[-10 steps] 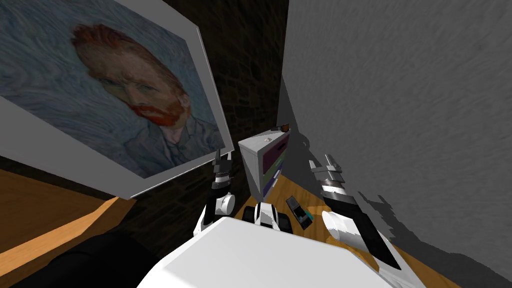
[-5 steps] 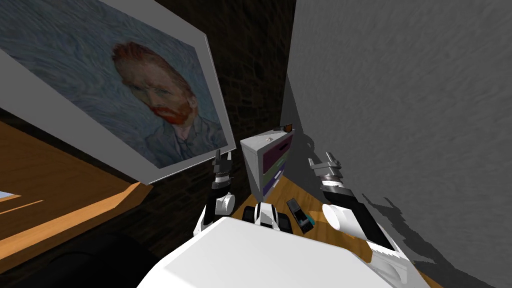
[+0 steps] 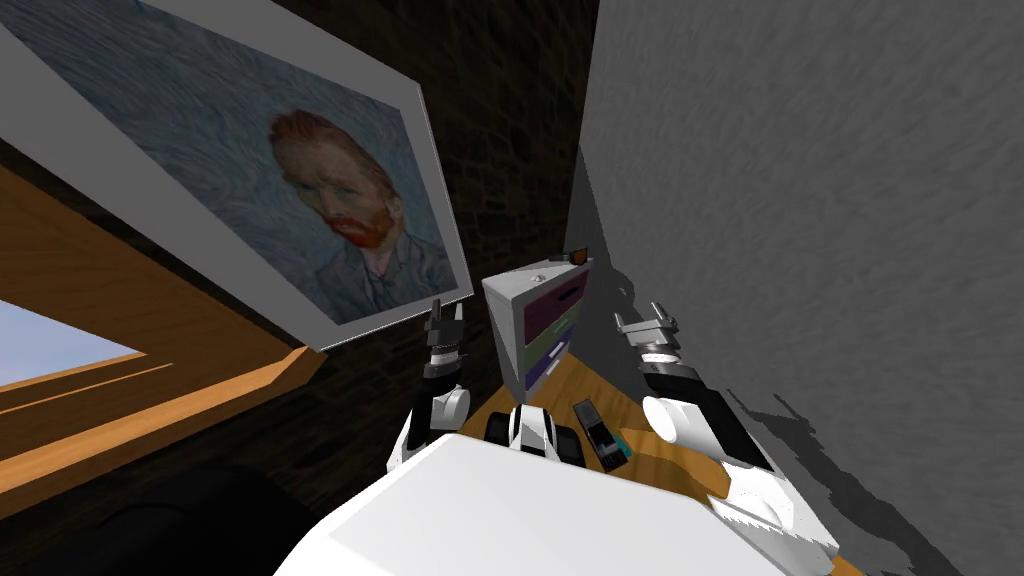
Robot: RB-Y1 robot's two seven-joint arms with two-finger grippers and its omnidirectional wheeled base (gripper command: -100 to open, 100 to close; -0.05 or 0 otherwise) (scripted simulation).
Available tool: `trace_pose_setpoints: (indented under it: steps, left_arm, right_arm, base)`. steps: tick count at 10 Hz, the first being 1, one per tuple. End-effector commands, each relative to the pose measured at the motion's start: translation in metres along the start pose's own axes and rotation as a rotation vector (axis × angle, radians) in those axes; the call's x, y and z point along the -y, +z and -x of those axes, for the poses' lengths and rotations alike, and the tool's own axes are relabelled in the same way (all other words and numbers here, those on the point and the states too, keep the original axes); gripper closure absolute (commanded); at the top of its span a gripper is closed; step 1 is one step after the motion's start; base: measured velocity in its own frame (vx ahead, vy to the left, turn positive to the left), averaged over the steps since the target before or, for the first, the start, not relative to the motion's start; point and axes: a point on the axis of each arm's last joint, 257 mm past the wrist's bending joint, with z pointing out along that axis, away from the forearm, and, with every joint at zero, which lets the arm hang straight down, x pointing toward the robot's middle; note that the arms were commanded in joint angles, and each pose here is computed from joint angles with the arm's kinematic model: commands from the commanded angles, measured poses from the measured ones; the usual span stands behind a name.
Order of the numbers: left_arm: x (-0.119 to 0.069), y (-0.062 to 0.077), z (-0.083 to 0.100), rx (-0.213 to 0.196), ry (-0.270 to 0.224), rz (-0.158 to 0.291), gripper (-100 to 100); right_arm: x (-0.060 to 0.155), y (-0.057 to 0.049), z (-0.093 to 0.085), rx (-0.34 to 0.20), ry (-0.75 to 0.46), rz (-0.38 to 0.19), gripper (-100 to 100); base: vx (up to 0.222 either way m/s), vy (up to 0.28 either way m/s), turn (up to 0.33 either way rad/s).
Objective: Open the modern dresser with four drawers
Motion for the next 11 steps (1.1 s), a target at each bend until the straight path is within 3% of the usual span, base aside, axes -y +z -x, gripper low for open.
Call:
trace_pose_setpoints:
  steps: [1,4,5,6,7,8,11]
  left_arm:
    - [0.0,0.0,0.0,0.0,0.0,0.0,0]
    - [0.0,0.0,0.0,0.0,0.0,0.0,0]
    - [0.0,0.0,0.0,0.0,0.0,0.0,0]
    - [0.0,0.0,0.0,0.0,0.0,0.0,0]
    - [0.0,0.0,0.0,0.0,0.0,0.0,0]
    - [0.0,0.0,0.0,0.0,0.0,0.0,0]
    - [0.0,0.0,0.0,0.0,0.0,0.0,0]
  right_arm:
    - [0.002,0.009,0.006,0.017,0.079,-0.013,-100]
    - [0.007,0.025,0.018,0.049,0.213,-0.035,-100]
    - [0.007,0.025,0.018,0.049,0.221,-0.035,-100]
    - [0.01,0.033,0.024,0.066,0.288,-0.047,-100]
    - [0.01,0.033,0.024,0.066,0.295,-0.046,-100]
    - [0.013,0.042,0.03,0.084,0.365,-0.058,-100]
    - [0.017,0.05,0.036,0.103,0.449,-0.069,-100]
  base:
    - [-0.015,-0.055,0.081]
    - [-0.019,-0.063,0.128]
    - [-0.024,-0.056,0.1]
    - [-0.019,-0.077,0.201]
    - [-0.022,-0.067,0.09]
    - [-0.031,-0.061,0.177]
    - [-0.031,-0.059,0.108]
